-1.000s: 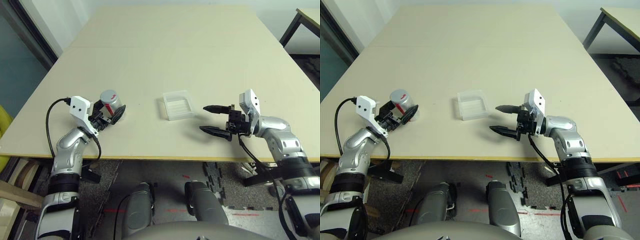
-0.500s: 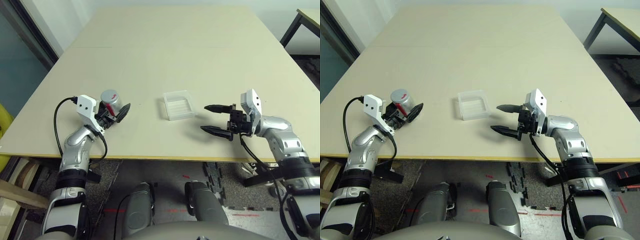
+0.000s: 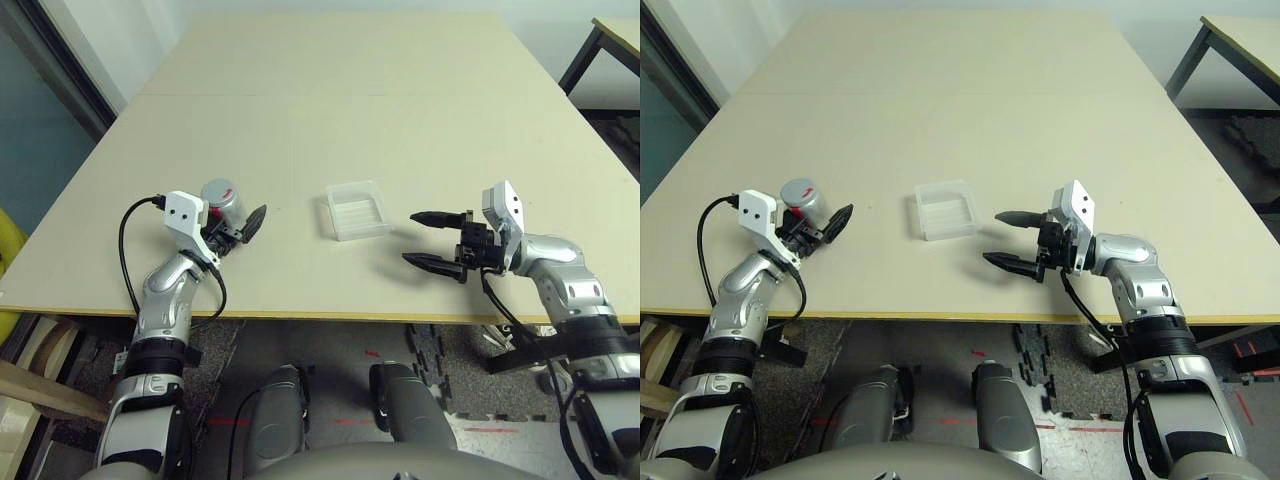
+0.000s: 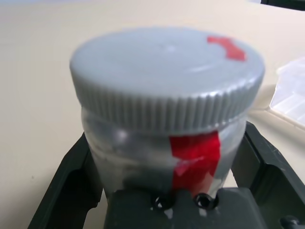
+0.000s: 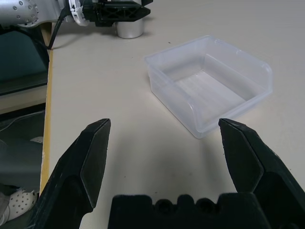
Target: Pour the medicine from the bottle into the box.
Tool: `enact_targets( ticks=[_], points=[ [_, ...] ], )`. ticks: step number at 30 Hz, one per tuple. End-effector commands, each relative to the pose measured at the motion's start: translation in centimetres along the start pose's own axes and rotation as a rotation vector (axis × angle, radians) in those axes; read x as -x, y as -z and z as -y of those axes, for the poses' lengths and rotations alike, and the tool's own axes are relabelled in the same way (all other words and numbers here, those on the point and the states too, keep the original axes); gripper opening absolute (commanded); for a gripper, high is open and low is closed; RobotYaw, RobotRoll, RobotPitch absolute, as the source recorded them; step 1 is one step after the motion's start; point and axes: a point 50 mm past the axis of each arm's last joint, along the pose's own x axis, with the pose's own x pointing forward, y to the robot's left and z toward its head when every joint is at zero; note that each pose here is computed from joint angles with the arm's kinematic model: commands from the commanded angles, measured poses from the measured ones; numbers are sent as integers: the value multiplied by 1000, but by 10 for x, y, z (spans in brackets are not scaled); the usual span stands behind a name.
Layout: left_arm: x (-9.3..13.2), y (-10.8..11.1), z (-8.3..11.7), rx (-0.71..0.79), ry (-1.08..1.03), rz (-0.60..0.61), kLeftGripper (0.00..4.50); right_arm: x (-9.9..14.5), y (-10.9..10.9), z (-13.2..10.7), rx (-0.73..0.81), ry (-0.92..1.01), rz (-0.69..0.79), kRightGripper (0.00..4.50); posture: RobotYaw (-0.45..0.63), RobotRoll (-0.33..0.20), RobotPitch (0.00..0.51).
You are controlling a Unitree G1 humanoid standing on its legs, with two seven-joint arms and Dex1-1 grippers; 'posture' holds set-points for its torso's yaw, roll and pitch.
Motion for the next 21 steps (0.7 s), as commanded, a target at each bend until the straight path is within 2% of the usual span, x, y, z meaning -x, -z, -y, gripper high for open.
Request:
enact_targets(
  ticks=[1,7,12,17,21],
  points=[
    [-3,-1,1,-14,-2,5,4453,3,3,-1,-5,9,3,4500,-141,0,93],
    [-7,-3,3,-9,7,11,4453,2,3,-1,-6,13,4,4500,-140,0,93],
    [-9,-4,3,-7,15,17,2855,3,4,-1,-5,15,3,4500,-142,0,93],
    [-9,-6,5,-4,36,25,2808,2,3,-1,-7,19,12,4500,-141,0,94],
    [-13,-19,12,44,127,59,2808,-1,-8,3,-32,34,70,4500,-140,0,92]
  ],
)
